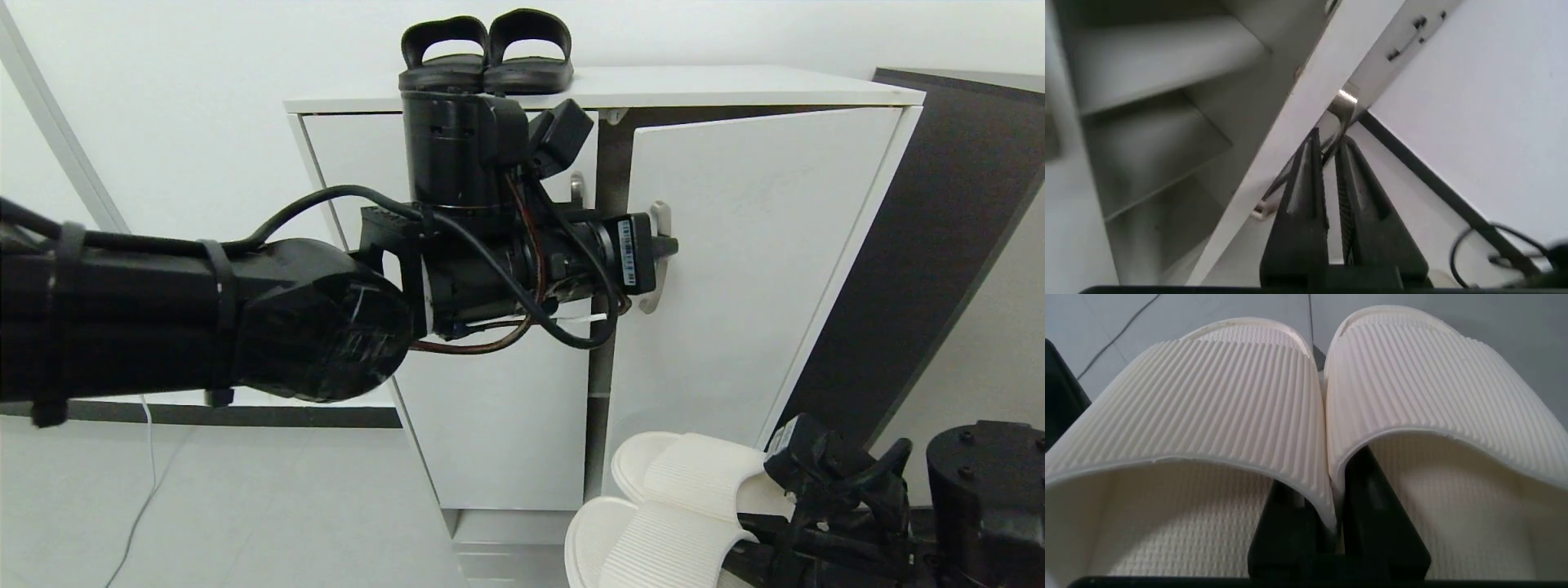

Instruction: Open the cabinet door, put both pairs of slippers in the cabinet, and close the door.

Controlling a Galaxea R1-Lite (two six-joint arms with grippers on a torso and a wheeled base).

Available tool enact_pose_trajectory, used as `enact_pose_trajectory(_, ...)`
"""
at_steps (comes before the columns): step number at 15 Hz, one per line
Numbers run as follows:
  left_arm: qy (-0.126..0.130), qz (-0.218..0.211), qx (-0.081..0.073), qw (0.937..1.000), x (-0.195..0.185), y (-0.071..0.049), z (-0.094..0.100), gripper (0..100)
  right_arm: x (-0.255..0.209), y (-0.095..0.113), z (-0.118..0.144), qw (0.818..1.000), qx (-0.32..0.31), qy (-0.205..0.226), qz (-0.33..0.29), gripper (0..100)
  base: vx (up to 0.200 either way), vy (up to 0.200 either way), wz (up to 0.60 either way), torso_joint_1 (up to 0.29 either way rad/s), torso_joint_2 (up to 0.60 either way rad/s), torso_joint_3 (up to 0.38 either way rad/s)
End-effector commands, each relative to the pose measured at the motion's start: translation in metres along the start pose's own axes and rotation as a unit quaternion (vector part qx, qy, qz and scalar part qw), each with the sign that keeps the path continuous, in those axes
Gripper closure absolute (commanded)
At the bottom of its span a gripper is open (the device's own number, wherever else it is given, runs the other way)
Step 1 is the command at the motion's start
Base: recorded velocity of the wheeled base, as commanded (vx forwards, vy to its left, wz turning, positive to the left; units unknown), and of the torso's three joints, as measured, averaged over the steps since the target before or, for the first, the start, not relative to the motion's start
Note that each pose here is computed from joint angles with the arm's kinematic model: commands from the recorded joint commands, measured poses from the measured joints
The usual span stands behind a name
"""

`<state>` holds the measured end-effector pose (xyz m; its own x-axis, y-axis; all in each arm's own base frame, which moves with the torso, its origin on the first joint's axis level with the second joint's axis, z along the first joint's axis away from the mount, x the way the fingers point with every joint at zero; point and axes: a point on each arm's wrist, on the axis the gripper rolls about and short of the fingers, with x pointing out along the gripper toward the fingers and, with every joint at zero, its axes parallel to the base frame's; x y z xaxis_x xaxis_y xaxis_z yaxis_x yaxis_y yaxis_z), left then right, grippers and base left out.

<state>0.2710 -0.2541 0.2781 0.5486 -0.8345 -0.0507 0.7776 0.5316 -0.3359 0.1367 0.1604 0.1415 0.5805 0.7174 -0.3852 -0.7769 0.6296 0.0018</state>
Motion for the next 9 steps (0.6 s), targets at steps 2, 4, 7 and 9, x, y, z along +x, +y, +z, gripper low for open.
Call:
enact_pose_trajectory(2,-0.006,-0.006,0.009,0.9999,-0.018,-0.012,0.005,100,-0.002,0.0,0.001,1.0,0.0,-0.004,0.0,100,0.0,0.0,0.0,0.0,0.0,0.0)
enact_pose_trajectory(4,-0.007,-0.005,0.009,0.9999,-0.032,-0.015,0.006,100,-0.002,0.0,0.0,1.0,0.0,-0.002,0.001,100,0.0,0.0,0.0,0.0,0.0,0.0)
enact_pose_trajectory(7,-0.013,-0.004,0.01,0.9999,-0.048,-0.017,0.004,100,-0.002,0.0,0.0,1.0,0.0,-0.001,0.0,100,0.0,0.0,0.0,0.0,0.0,0.0)
enact_pose_trajectory(9,-0.032,0.008,0.01,0.9994,-0.049,-0.006,0.007,100,-0.002,0.0,0.0,1.0,0.0,-0.001,0.0,100,0.0,0.0,0.0,0.0,0.0,0.0)
